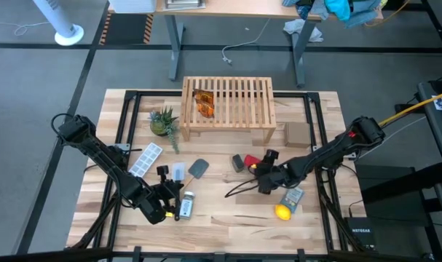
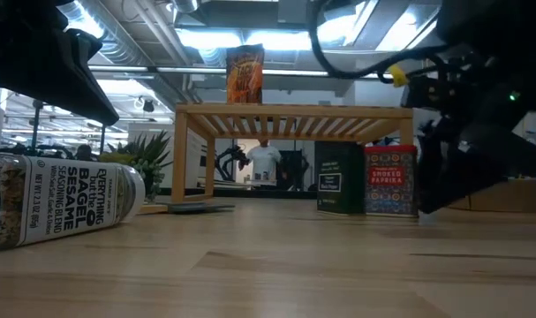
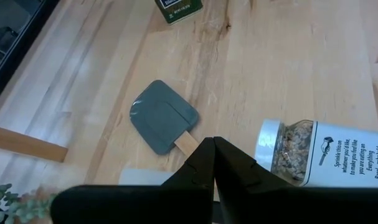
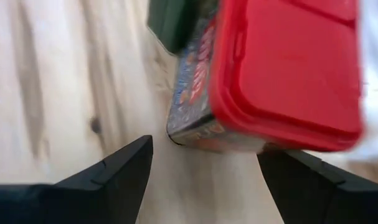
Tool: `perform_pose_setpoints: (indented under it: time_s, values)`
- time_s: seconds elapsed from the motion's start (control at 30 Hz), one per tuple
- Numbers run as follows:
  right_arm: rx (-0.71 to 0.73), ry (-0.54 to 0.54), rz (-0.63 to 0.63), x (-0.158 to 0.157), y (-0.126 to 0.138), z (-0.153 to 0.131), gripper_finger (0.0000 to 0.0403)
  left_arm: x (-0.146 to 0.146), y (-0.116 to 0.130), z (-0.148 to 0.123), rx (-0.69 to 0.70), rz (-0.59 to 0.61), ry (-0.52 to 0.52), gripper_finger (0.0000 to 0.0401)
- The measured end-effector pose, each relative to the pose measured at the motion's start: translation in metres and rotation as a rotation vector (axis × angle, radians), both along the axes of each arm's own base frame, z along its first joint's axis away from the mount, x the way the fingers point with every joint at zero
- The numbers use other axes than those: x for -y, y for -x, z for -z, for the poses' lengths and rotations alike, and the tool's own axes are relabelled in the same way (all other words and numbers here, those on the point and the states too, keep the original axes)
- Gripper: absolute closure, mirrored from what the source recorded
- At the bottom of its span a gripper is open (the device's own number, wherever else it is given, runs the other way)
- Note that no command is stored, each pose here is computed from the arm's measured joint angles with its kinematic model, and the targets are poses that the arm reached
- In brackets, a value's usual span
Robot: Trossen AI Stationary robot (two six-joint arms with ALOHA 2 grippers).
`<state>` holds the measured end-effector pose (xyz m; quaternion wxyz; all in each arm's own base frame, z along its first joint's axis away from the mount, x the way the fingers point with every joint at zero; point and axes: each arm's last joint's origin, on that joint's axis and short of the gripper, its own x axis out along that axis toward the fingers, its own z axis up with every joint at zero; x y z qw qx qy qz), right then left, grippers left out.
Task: Shelf spices
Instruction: Put the red seasoning can on the shelf
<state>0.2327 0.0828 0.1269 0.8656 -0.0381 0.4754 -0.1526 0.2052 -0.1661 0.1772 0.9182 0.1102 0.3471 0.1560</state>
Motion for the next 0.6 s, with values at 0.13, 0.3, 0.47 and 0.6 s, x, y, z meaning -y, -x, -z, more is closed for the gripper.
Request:
perform_pose_setpoints:
  time_s: [0.13, 0.3, 0.47, 0.6]
  values:
    - [0.111, 0.002, 0.004, 0.003, 0.005, 0.012, 0.0111, 0.0, 0.0, 0.0, 0.001, 0.0, 0.001, 0.0401]
    - [0.236, 0.012, 0.031, 0.006, 0.006, 0.016, 0.0111, 0.0, 0.0, 0.0, 0.001, 0.0, 0.001, 0.0401]
    - [0.292, -0.028, 0.025, 0.004, 0.003, 0.014, 0.0111, 0.0, 0.0, 0.0, 0.002, -0.002, 0.003, 0.0401]
    - [0.323, -0.094, -0.005, 0.0, 0.0, 0.011, 0.0111, 0.0, 0.0, 0.0, 0.005, -0.007, 0.008, 0.0401]
